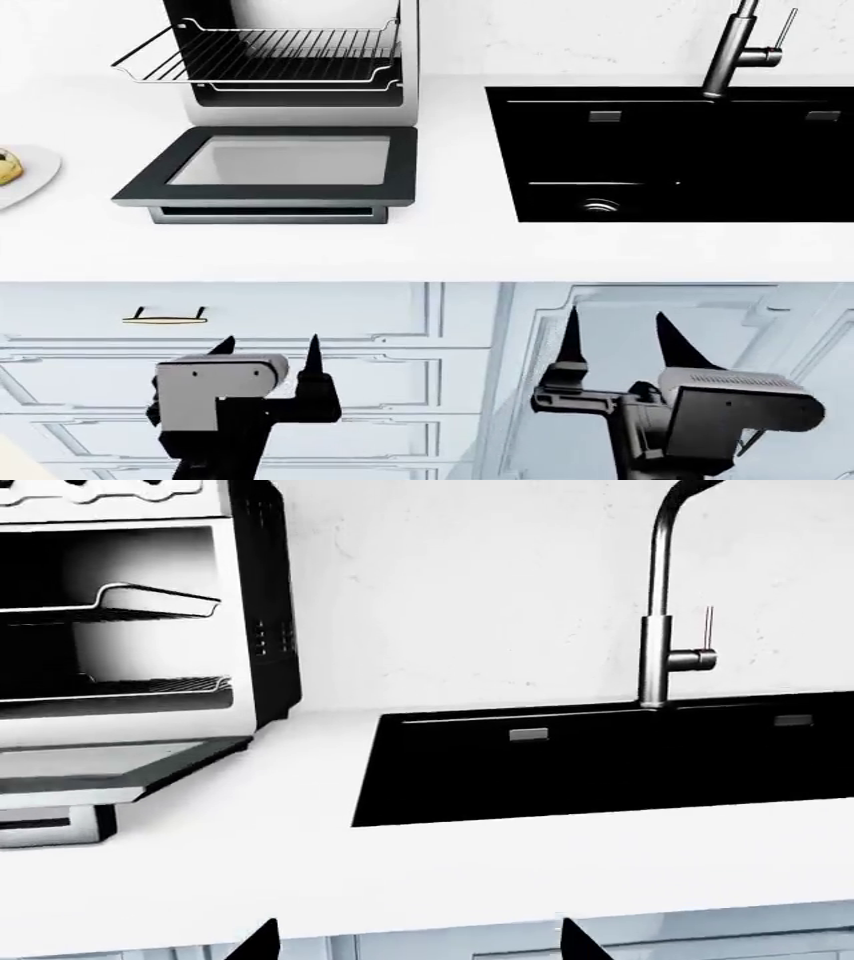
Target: Place the scone on the top rack of the toaster oven.
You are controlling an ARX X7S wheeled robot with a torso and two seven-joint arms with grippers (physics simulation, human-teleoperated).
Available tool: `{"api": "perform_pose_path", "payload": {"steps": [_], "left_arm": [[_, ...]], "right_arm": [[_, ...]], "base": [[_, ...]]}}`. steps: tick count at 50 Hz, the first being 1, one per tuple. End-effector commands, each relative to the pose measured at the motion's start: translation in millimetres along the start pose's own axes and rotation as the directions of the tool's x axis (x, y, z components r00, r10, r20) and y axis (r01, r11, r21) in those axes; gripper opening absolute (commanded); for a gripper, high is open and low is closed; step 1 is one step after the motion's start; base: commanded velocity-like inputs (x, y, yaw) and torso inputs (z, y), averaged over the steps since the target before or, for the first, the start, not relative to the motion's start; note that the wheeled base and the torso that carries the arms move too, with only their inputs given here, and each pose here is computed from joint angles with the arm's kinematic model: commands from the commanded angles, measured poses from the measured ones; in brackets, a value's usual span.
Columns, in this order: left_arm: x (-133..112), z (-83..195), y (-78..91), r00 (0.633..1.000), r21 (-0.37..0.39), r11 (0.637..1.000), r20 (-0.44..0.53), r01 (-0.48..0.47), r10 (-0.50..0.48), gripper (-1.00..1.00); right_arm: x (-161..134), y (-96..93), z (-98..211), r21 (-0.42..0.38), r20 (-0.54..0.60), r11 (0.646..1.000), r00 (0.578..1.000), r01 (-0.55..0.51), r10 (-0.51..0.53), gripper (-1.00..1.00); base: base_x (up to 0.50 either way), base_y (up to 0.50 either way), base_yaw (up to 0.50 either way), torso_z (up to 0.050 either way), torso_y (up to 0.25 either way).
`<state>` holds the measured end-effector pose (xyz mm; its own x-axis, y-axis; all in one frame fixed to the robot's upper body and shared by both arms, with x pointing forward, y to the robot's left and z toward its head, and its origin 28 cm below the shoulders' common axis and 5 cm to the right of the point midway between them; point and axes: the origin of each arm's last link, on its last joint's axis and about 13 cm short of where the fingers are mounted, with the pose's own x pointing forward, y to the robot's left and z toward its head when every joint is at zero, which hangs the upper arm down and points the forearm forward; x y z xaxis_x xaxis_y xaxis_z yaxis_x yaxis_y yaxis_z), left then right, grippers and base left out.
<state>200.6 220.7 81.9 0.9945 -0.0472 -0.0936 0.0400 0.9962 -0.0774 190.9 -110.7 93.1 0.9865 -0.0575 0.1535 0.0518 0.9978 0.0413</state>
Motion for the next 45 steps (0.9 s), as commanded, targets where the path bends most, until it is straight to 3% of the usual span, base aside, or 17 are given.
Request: {"api": "perform_pose_path", "payload": {"steps": [1, 11, 25, 45], "left_arm": [[-13.7, 42.3, 3.3, 0.998, 0.010, 1.000, -0.062, 0.022, -0.022, 1.00], [-16.2, 78.0, 14.3, 1.000, 0.022, 1.000, -0.026, -0.005, 0.006, 1.00], [-10.2, 106.7, 30.2, 0.999, 0.034, 0.998, 0.001, -0.050, 0.050, 1.00], [-2.6, 124.3, 38.3, 0.995, 0.056, 0.994, 0.021, -0.094, 0.093, 1.00]], "right_arm": [[-10.7, -5.7, 52.9, 0.009, 0.104, 1.000, 0.995, -0.006, 0.005, 1.00], [-16.3, -12.2, 81.3, -0.026, 0.178, 1.000, 0.984, -0.012, 0.017, 1.00], [-19.9, -13.1, 108.5, -0.097, 0.301, 0.995, 0.951, -0.040, 0.067, 1.00], [-24.0, -18.1, 122.3, -0.096, 0.340, 0.995, 0.939, -0.027, 0.058, 1.00]], "base": [[0.00, 0.00, 0.00, 0.000, 0.000], [0.00, 0.00, 0.00, 0.000, 0.000], [0.00, 0.00, 0.00, 0.000, 0.000], [0.00, 0.00, 0.00, 0.000, 0.000]]}}
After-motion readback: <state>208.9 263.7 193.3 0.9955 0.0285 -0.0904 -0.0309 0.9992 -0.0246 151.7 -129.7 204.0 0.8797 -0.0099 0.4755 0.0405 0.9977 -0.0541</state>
